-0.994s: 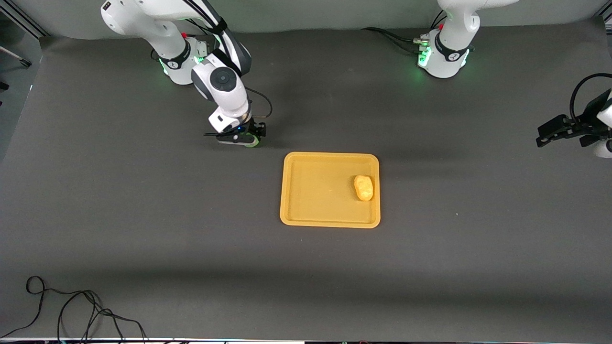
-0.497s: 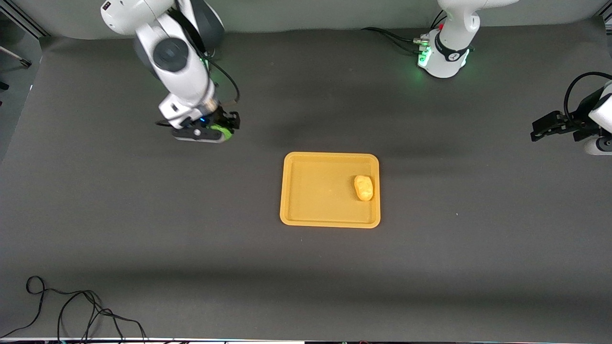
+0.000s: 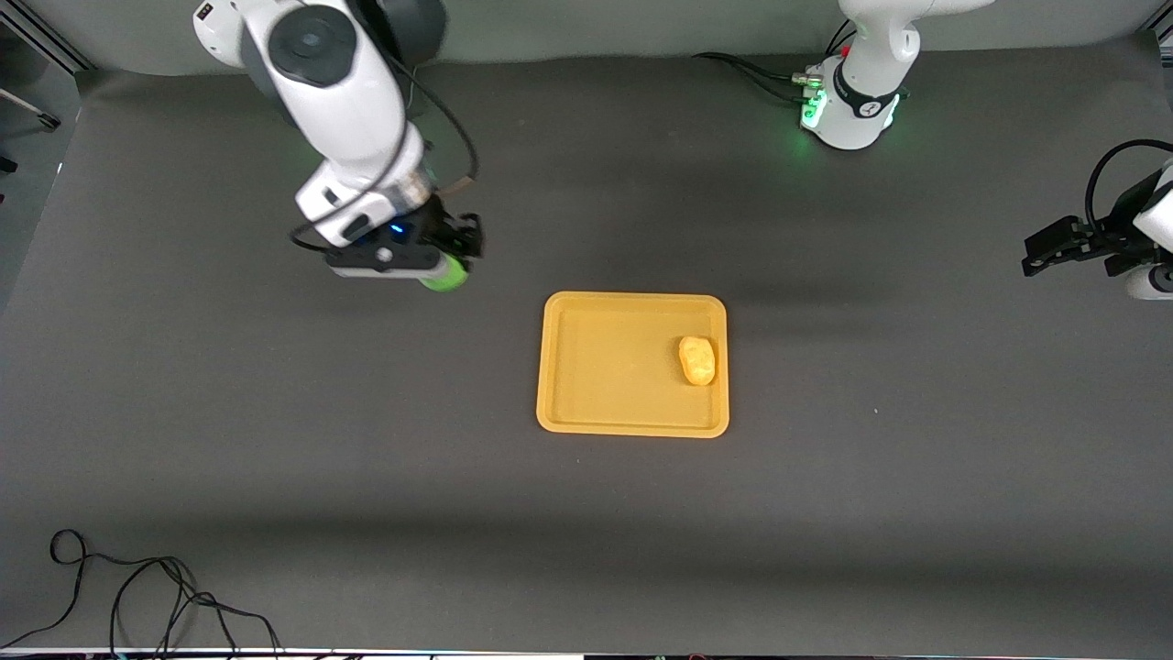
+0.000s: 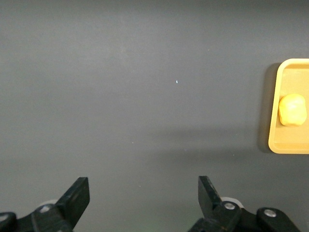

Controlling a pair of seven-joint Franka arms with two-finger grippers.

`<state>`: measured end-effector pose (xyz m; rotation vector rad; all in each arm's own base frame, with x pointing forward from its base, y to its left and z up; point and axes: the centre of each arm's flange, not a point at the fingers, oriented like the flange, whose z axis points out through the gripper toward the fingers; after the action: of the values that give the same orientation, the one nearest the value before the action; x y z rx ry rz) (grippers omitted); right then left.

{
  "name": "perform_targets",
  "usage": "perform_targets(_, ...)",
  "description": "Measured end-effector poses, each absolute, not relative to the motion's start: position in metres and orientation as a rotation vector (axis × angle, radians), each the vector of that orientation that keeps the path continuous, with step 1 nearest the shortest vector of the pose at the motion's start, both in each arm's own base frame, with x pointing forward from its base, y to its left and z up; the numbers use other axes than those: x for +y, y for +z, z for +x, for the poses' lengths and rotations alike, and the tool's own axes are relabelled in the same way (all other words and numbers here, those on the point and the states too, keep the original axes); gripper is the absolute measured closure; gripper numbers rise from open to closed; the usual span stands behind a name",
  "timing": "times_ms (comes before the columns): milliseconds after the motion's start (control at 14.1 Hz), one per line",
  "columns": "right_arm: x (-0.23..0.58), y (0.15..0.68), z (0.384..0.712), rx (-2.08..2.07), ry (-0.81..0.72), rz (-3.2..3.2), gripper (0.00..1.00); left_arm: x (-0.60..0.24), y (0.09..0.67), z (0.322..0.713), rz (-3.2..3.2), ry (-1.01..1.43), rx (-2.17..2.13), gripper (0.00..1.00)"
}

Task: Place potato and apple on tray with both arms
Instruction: 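Carry the apple over the tray with the right gripper and release it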

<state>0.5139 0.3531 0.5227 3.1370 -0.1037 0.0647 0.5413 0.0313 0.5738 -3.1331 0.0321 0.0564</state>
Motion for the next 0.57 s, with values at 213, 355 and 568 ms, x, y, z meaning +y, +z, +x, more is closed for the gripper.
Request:
perform_targets(213, 0.412, 0.511, 0.548, -0.099, 0.082, 3.149, 0.25, 0.031, 0.580, 0.540, -3.133, 0.061, 0.035, 0.00)
perform_targets(355, 0.457, 0.488, 0.554, -0.103, 0.094, 3.150, 0.25, 0.031, 0.581, 0.540, -3.133, 0.058, 0.036, 0.00)
perform_targets(568, 0.527, 0.423, 0.537, -0.142, 0.087, 3.130, 0.25, 0.030, 0.581, 0.540, -3.133, 0.058, 0.037, 0.00)
